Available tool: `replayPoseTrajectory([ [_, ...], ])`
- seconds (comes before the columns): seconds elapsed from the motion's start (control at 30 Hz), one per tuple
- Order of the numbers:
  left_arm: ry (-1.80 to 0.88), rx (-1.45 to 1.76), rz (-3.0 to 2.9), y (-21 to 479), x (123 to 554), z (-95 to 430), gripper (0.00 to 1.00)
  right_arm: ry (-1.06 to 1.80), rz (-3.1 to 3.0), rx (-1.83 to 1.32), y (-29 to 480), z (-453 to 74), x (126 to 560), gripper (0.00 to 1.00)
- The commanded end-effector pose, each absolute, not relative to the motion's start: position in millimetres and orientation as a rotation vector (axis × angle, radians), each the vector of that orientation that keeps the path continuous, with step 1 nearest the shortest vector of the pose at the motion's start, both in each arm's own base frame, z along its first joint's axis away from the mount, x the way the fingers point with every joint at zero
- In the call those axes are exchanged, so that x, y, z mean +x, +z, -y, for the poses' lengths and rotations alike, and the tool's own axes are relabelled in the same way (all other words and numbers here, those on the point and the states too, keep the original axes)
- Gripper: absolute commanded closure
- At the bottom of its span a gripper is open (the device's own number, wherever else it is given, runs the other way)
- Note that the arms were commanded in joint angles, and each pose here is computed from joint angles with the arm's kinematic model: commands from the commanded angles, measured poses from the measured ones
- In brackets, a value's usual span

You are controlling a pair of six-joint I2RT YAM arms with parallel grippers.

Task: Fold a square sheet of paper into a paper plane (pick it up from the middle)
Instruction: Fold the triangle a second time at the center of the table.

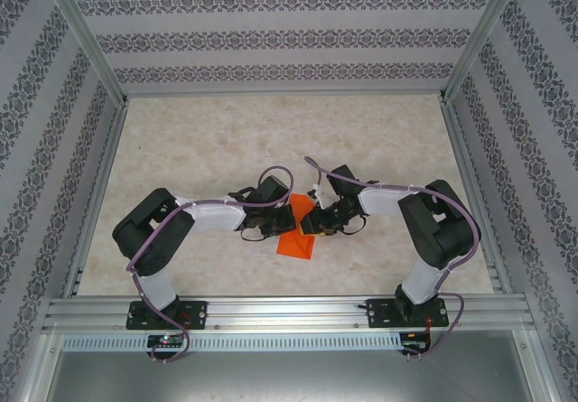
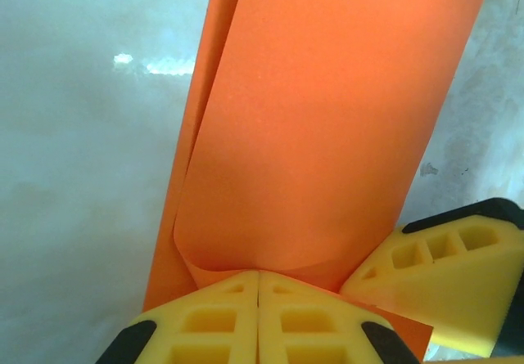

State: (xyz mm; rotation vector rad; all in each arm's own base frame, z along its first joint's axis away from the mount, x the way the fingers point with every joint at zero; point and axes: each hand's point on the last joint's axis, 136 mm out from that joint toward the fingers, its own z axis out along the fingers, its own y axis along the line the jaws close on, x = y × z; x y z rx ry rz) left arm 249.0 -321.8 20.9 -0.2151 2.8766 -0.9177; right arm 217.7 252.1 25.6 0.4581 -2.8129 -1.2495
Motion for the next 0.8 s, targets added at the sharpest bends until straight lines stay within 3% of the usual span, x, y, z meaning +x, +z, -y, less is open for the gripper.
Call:
replayPoseTrajectory([
  [0.0, -0.933, -0.21, -2.834, 28, 256, 329, 0.92, -1.372, 2.791, 0.449, 42, -259, 221, 0.66],
  [0.07, -0.935, -0.211, -2.836, 28, 256, 329, 0.92, -1.355, 2.81, 0.449, 42, -257, 221, 0.68],
  [0.33, -0.996, -0.144, -2.797, 48, 256, 335, 0.89, -1.291, 2.838, 0.412, 30, -251, 226, 0.9],
  [0.5, -1.047, -0.094, -2.752, 75, 247, 329, 0.83, -1.293, 2.842, 0.408, 29, -252, 228, 0.92],
  [0.77, -1.008, -0.139, -2.845, 54, 213, 307, 0.88, -1.285, 2.849, 0.414, 26, -251, 229, 0.92],
])
